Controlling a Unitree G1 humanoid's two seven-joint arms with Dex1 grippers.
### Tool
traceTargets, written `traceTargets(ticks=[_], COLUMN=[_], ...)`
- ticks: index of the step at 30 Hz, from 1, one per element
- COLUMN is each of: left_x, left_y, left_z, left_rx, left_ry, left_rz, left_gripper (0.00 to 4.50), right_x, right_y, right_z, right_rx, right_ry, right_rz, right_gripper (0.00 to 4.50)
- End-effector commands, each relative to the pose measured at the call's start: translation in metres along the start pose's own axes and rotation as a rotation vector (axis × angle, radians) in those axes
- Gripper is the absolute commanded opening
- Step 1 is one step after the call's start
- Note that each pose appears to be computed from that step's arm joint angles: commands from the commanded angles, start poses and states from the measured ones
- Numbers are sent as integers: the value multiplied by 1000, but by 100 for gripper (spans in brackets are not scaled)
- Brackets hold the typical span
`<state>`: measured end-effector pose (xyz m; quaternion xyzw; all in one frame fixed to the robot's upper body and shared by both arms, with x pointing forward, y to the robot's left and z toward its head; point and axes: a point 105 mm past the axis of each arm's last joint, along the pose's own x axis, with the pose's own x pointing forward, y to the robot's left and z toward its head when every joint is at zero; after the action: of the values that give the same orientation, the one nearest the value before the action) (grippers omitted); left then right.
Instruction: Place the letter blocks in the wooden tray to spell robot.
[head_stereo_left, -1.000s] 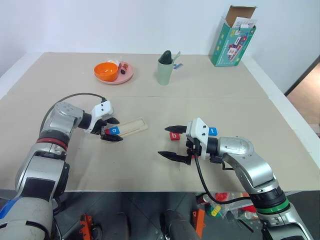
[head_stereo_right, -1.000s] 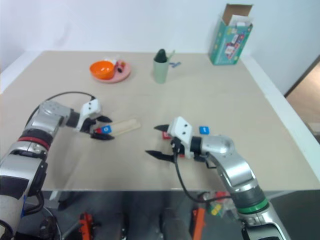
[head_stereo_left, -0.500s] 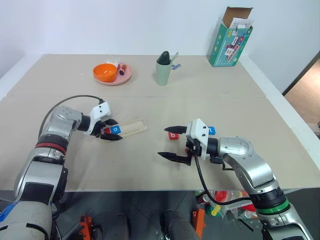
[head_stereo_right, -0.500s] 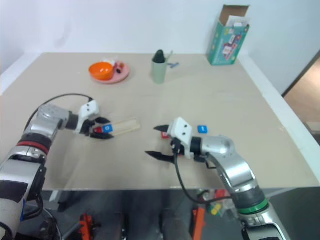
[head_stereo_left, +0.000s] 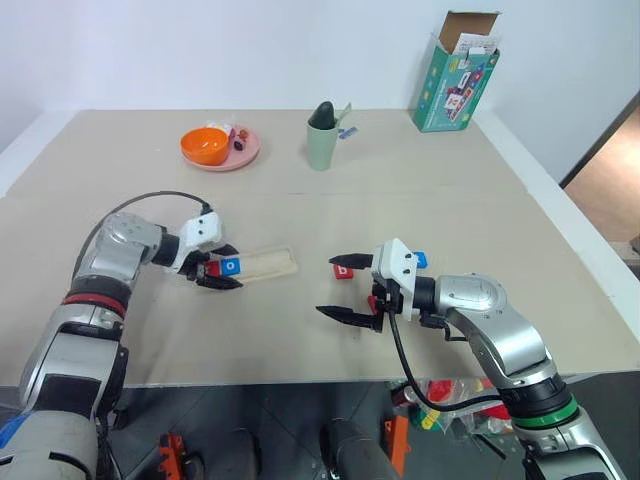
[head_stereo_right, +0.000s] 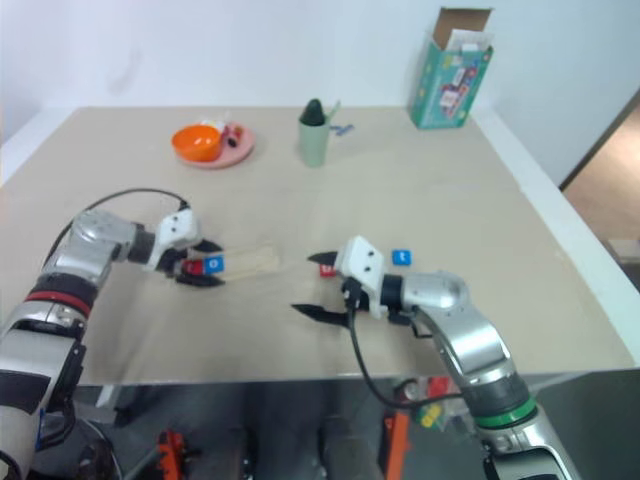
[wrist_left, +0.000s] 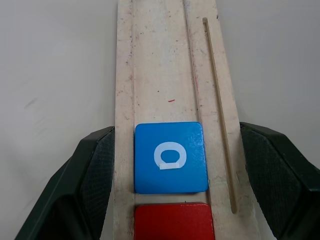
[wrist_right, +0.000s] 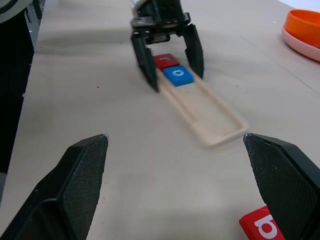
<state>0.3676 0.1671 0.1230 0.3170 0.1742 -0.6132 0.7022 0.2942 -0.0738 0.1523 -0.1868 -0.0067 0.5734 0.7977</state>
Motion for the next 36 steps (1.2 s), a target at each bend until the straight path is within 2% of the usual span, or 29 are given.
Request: traceTargets(ticks=[1, 12, 17, 24, 29, 36], left_x=[14, 43, 51, 51, 51, 54], left_y=[-13, -20, -26, -40, -36, -39], left_z=[12, 37, 48, 45, 40, 38], left_rx=[85, 153, 102, 49, 4, -2], left_ry=[20, 29, 8, 35, 59, 56], left_rz=[-130, -218, -214, -200, -126, -131], left_gripper=[320, 320, 320, 320, 320, 320], right_x=[-2, -6, -6, -4, 0, 1], right_y=[-4, -6, -6, -5, -6, -7], right_z=[11, 9, 8, 7, 8, 7], right_rx=[-43, -41, -41, -36, -39, -36], right_ry=[-28, -22, -20, -25, -32, -38], right_rz=[-6, -31, -37, -32, -22, -15], right_gripper=[450, 450, 450, 450, 450, 450])
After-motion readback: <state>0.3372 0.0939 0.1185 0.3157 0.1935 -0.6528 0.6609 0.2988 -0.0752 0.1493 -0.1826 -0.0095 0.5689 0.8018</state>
